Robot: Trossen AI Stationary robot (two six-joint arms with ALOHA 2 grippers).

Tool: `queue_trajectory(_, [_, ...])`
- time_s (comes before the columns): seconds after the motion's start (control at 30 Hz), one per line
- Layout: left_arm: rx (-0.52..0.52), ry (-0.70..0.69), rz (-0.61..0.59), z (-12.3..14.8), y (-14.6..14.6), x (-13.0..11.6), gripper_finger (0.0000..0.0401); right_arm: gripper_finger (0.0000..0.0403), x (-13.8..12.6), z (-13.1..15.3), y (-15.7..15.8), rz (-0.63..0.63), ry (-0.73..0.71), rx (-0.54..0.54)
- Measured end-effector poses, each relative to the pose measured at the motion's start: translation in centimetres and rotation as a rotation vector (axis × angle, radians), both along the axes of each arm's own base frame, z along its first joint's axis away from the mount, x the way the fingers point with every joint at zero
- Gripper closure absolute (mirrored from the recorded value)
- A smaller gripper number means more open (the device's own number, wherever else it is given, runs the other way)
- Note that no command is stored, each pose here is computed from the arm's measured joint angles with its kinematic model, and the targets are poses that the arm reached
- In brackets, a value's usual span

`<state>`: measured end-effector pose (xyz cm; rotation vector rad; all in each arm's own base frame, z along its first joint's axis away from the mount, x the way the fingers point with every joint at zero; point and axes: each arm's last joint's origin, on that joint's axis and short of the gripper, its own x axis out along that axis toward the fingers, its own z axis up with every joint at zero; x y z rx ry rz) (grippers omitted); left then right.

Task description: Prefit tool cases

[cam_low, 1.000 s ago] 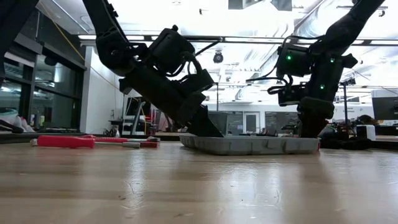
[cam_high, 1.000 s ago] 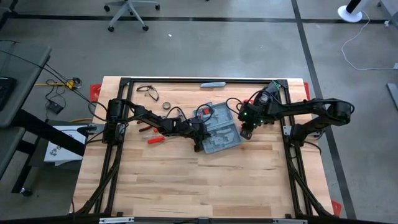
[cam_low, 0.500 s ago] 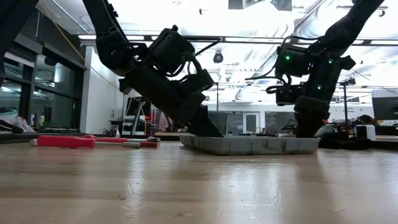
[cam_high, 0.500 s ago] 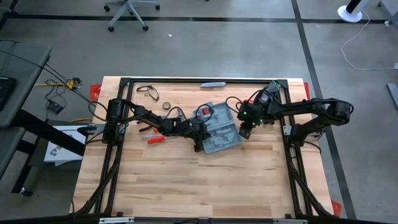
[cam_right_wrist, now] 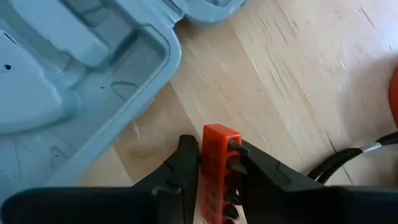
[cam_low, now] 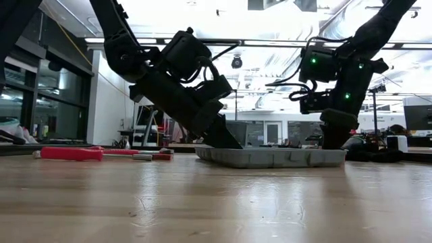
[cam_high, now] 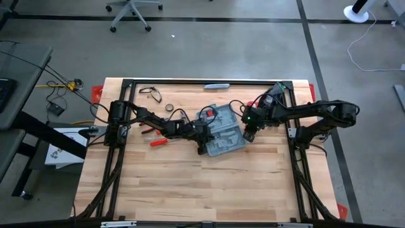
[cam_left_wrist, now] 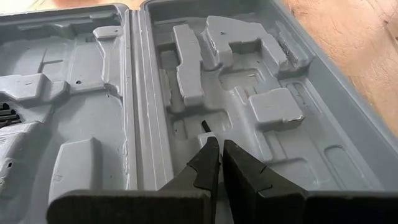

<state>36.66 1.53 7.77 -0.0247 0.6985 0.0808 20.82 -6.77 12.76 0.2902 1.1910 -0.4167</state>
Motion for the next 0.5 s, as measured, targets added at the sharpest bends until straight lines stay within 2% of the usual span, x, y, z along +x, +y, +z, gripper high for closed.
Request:
queue_trajectory(0.07, [0.000,0.000,0.000,0.00,0.00,0.00,0.0384,0.0314,-0.01,-0.01,0.09,-0.005,0.005,-0.005])
queue_trajectory(0.17, [0.001,0.000,0.000,0.00,0.00,0.00,0.0384,0.0314,-0.34,-0.07,0.18,-0.029,0.064,-0.077])
queue_trajectory(0.27, [0.001,0.000,0.000,0.00,0.00,0.00,0.0384,0.0314,-0.22,0.22,0.29,-0.028,0.016,-0.034])
queue_trajectory(0.37, [0.002,0.000,0.000,0.00,0.00,0.00,0.0384,0.0314,-0.23,0.45,0.37,-0.021,0.022,-0.086])
queue_trajectory(0.5, [0.003,0.000,-0.001,0.00,0.00,0.00,0.0384,0.0314,-0.28,0.69,0.35,-0.026,-0.005,-0.050])
